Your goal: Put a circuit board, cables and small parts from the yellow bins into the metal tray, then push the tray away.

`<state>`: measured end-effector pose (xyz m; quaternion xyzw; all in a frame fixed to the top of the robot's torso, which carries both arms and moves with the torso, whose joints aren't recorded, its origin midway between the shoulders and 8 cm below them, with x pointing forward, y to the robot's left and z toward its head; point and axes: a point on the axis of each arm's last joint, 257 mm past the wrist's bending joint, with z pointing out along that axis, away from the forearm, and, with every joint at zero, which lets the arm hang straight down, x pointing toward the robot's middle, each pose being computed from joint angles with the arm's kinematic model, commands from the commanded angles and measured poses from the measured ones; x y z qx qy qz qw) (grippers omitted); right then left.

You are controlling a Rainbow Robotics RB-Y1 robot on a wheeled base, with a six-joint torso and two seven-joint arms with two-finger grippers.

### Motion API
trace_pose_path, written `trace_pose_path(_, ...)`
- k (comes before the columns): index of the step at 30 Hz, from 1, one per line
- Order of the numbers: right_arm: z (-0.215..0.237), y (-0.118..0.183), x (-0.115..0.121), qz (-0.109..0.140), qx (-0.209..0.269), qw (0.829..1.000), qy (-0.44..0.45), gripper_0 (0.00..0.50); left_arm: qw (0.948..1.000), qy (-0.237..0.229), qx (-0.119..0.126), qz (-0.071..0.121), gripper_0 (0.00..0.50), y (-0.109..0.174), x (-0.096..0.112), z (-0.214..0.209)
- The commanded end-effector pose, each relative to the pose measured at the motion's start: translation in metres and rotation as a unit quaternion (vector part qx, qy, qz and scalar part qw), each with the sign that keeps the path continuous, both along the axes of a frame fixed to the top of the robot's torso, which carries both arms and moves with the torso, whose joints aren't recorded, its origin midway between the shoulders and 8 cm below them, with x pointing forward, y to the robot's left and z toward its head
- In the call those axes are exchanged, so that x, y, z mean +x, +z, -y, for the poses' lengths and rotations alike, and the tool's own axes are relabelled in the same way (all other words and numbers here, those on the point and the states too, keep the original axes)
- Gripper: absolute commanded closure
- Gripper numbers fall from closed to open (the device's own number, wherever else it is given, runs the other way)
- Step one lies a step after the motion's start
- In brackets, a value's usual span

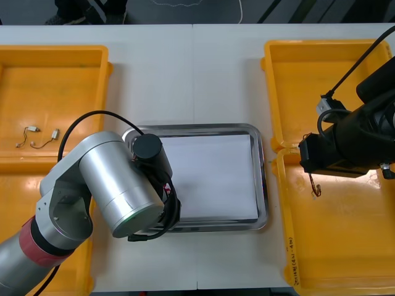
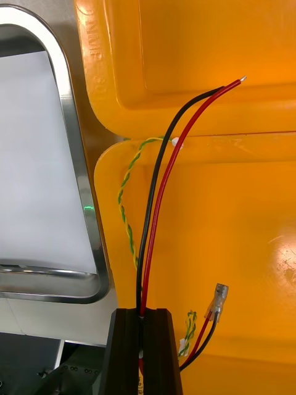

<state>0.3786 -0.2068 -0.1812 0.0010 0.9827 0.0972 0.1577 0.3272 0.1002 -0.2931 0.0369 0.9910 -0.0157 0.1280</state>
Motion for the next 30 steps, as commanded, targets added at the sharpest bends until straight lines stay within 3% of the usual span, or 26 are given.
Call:
trace_pose_path(1, -0.006, 0.007, 0.001, 0.015, -0.007, 1.0, 0.014, 0.5, 0.9992, -0.038, 0.002, -0.007, 0.499, -0.004, -0.008, 0.01)
trace_pose_path(27, -0.003, 0.008, 0.002, 0.017, -0.011, 1.0, 0.015, 0.5, 0.9986, -0.048, 0.009, -0.022, 0.496, -0.019, -0.005, 0.015)
trace_pose_path(30, -0.003, 0.008, 0.002, 0.017, -0.011, 1.0, 0.015, 0.5, 0.9985, -0.05, 0.008, -0.021, 0.463, -0.019, -0.004, 0.016)
